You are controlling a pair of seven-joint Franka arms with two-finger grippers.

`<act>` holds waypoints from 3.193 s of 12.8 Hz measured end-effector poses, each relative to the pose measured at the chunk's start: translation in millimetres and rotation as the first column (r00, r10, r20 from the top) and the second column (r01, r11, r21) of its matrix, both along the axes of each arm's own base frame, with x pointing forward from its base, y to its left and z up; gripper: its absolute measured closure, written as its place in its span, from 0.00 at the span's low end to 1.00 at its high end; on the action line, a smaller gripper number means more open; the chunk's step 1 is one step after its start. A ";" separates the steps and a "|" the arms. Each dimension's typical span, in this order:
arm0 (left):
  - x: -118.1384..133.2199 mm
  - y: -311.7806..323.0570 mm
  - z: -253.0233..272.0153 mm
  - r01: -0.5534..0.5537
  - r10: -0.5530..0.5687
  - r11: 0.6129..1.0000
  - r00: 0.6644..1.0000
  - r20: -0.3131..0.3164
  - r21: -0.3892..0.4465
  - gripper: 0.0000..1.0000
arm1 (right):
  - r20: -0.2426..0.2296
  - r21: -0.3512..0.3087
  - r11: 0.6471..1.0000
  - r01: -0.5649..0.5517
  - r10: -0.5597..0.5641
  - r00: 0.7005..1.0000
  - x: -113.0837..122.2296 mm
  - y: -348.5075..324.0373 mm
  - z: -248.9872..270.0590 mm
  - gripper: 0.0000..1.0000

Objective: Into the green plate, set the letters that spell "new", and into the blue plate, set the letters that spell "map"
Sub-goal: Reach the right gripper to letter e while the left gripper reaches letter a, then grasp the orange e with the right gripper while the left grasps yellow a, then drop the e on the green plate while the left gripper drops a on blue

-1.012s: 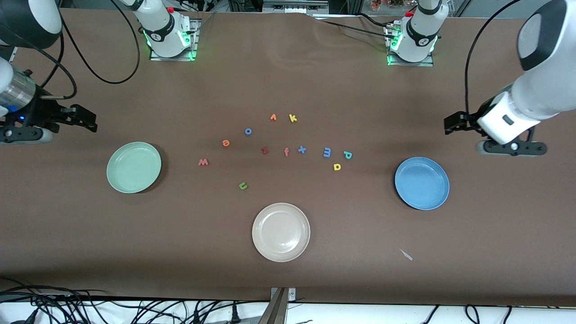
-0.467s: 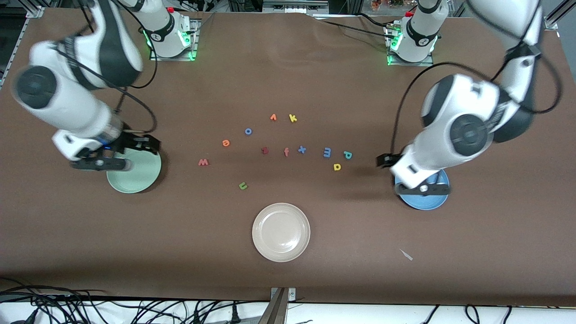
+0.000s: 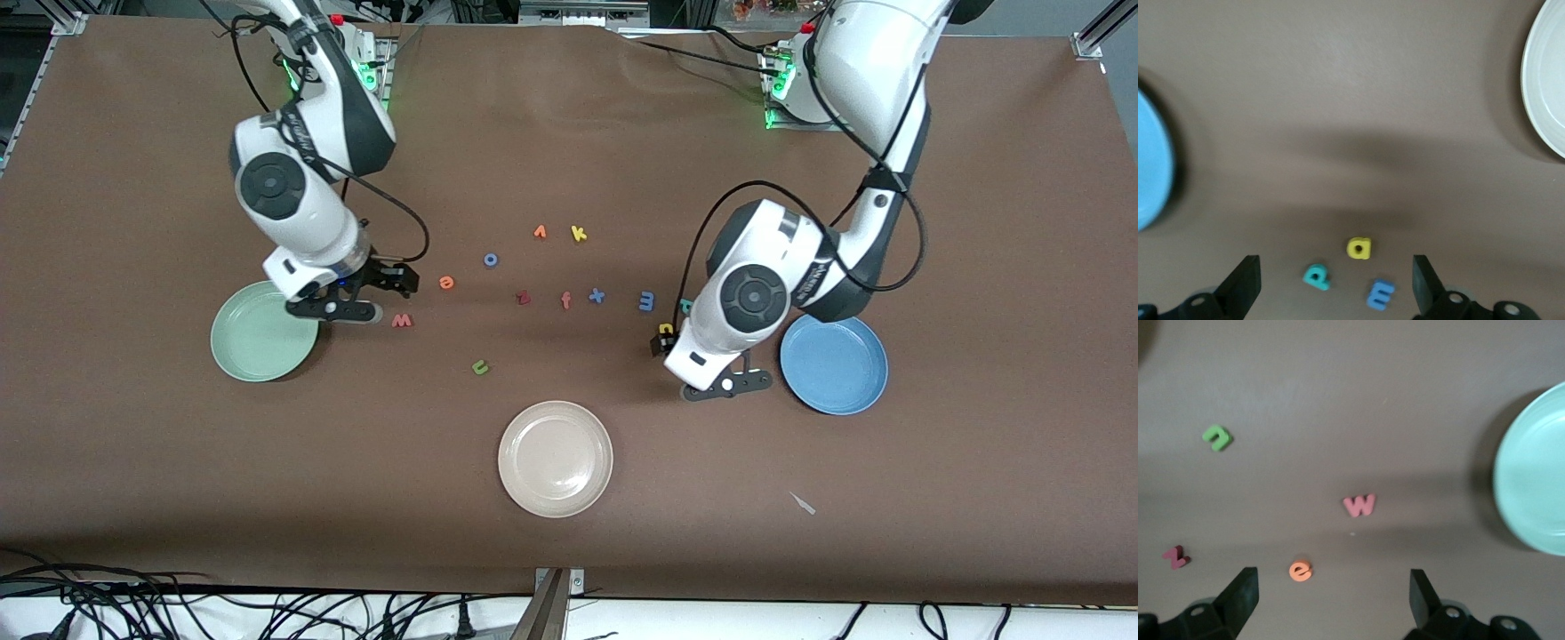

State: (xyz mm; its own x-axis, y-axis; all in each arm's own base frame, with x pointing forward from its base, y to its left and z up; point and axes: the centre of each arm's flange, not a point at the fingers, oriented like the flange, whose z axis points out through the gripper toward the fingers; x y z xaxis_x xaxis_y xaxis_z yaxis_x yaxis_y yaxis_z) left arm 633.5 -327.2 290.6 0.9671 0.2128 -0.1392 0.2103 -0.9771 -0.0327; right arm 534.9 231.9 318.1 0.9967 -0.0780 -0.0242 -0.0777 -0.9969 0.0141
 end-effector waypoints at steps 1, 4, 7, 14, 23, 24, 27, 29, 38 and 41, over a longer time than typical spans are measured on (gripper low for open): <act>-4.4 -6.6 -14.6 -0.012 0.012 1.000 1.000 0.006 -0.001 0.00 | -0.012 -0.001 1.000 -0.002 0.002 1.000 -13.4 5.2 -18.9 0.00; -23.3 -11.3 -65.7 -0.017 0.017 1.000 1.000 0.010 -0.001 0.00 | -0.064 -0.008 0.999 -0.035 0.035 0.997 -35.8 21.8 -62.0 0.00; -38.6 -18.7 -90.0 -0.010 0.010 1.000 1.000 0.018 -0.004 0.00 | -0.088 -0.005 0.999 -0.052 0.051 0.995 -41.8 31.2 -95.1 0.00; -58.8 -12.7 -123.6 -0.009 0.009 1.000 1.000 0.008 0.004 0.00 | -0.115 0.008 0.997 -0.070 0.071 0.991 -53.2 44.5 -143.0 0.08; -65.0 -25.1 -116.2 -0.055 0.055 0.998 0.998 0.023 0.003 0.70 | -0.109 0.018 0.996 -0.082 0.084 0.991 -55.6 53.8 -143.4 0.72; -64.7 -23.9 -116.7 -0.057 0.057 0.998 0.998 0.022 0.005 0.71 | -0.109 0.018 0.996 -0.082 0.083 0.991 -55.6 53.8 -143.4 0.72; -61.3 -21.1 -113.7 -0.063 0.063 0.998 0.998 0.028 0.004 0.71 | -0.103 0.020 0.997 -0.079 0.081 0.991 -49.5 55.9 -137.8 0.72; -49.2 -4.3 -93.9 -0.075 0.075 0.997 0.997 0.021 0.019 0.71 | -0.152 -0.015 0.998 -0.062 0.059 0.987 -27.2 53.3 -111.2 0.72; 7.4 182.4 -43.6 -0.007 0.008 1.000 0.998 -0.061 0.013 0.71 | -0.178 -0.138 0.984 0.109 -0.133 0.975 70.5 -141.7 -32.0 0.72; 10.4 231.5 -64.4 0.013 -0.011 1.000 0.996 -0.089 0.021 0.71 | -0.217 -0.142 0.983 0.120 -0.149 0.965 76.9 -203.0 -55.0 0.72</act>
State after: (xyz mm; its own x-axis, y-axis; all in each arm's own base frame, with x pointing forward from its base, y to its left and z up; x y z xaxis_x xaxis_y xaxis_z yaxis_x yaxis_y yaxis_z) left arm 643.9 -95.6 226.2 0.9536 0.2054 -0.2200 0.1941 -0.9783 -0.0720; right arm 611.8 28.9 263.1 0.9464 -0.2282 -0.2287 -0.1914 -0.9663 0.1721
